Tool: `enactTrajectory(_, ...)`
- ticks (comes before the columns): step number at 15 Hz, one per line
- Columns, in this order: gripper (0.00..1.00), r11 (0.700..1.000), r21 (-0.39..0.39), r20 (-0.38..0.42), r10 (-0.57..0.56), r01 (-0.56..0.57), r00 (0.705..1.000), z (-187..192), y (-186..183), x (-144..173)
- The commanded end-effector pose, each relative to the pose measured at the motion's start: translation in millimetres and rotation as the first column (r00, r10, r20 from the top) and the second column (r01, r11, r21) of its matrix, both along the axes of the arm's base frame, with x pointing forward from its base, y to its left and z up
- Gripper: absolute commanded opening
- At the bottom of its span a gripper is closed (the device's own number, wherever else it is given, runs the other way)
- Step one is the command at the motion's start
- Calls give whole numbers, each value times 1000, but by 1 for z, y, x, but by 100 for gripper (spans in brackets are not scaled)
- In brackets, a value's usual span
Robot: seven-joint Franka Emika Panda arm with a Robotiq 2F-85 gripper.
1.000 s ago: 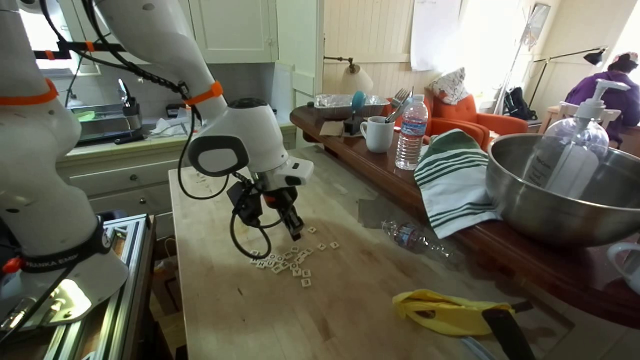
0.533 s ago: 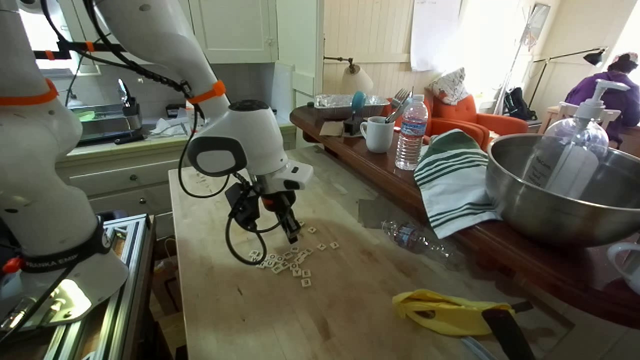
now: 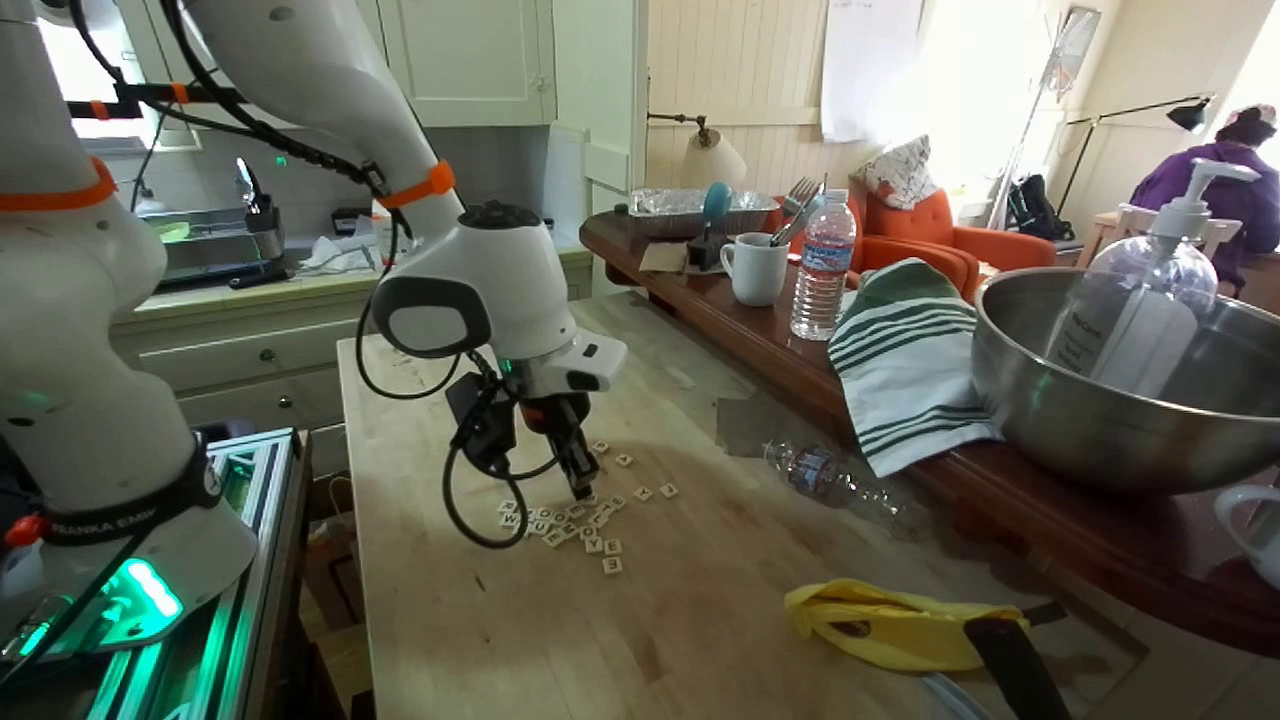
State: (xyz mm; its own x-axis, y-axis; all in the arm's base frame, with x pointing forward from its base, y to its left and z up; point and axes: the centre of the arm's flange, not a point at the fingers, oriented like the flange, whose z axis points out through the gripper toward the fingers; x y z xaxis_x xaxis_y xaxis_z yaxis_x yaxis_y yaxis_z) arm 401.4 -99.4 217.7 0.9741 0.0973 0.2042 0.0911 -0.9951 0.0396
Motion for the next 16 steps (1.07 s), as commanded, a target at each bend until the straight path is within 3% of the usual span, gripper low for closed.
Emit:
enactTrajectory(1, 40, 999, -32, 5, -7, 7, 1000, 4, -5, -2)
enactTrajectory(2, 47, 1000, -8, 1, 1, -1, 1000, 0, -5, -1)
enactTrajectory(3, 30, 1000, -10, 1, -1, 1, 1000, 1, -6, -1)
enactTrajectory(6, 48, 1000, -10, 1, 2, -2, 1000, 1, -5, 0)
enactTrajectory(12, 47, 1000, -10, 1, 3, -3, 1000, 1, -5, 0)
enactTrajectory(13, 72, 1000, -4, 9, 12, -12, 1000, 2, -4, -1)
enactTrajectory(14, 73, 1000, -1, 16, 16, -16, 1000, 3, -4, 0)
enactTrajectory(16, 86, 1000, 1, 24, 16, -17, 1000, 3, -4, 4)
